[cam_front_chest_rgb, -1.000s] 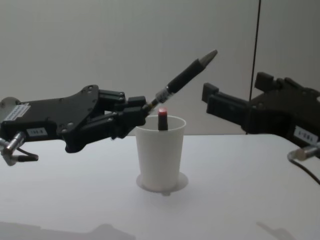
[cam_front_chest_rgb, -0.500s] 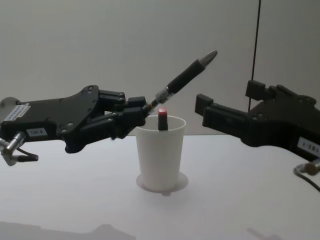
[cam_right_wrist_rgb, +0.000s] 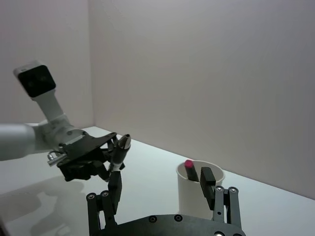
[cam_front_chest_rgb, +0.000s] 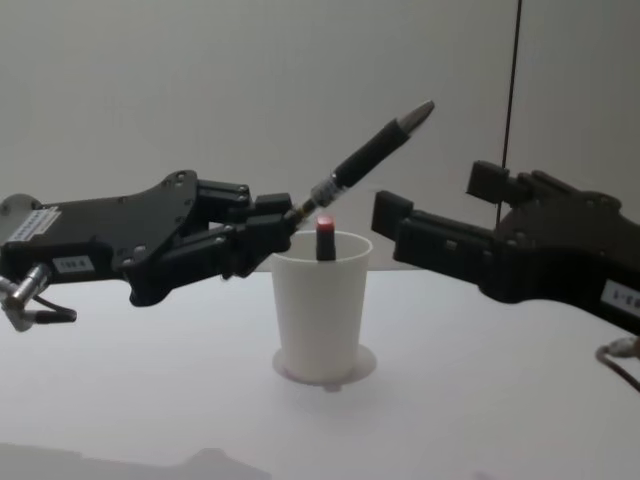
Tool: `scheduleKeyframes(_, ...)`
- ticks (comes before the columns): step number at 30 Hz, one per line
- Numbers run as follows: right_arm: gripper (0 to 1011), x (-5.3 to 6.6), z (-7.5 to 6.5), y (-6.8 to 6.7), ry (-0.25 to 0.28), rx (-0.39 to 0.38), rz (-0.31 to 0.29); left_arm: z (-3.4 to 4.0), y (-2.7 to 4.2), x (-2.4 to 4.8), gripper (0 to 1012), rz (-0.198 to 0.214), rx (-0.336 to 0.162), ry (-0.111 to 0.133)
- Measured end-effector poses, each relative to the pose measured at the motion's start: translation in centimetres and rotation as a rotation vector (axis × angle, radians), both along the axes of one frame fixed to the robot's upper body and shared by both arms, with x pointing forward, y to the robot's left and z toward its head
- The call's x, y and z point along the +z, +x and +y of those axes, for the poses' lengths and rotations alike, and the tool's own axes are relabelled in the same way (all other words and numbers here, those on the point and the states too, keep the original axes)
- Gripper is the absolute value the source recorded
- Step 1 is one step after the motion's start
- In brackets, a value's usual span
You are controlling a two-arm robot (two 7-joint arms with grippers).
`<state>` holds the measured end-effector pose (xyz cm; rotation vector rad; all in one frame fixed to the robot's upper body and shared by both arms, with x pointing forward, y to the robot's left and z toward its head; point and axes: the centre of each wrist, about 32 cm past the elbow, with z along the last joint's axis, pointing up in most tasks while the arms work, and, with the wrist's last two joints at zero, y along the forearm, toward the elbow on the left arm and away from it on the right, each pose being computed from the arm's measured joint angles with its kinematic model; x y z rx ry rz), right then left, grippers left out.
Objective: Place the pen into the pen holder.
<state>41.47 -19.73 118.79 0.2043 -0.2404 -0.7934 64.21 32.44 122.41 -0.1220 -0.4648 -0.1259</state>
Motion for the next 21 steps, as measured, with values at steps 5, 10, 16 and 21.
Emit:
scheduleKeyframes(5,1001,-0.02,-0.17,0.19,0.015,0.048,-0.001,0.00,0.00,0.00,178,0.000,0.000,0.000)
scheduleKeyframes(10,1001,-0.08,-0.29,0.42,0.036,0.094,-0.004,0.00,0.00,0.00,178,0.000,0.000,0.000)
scheduleKeyframes(16,1001,-0.30,-0.30,0.76,0.070,0.145,-0.006,0.00,0.00,0.00,178,0.000,0.000,0.000)
scheduleKeyframes(21,1001,-0.51,-0.24,0.90,0.097,0.170,-0.009,0.00,0.00,0.00,178,0.000,0.000,0.000)
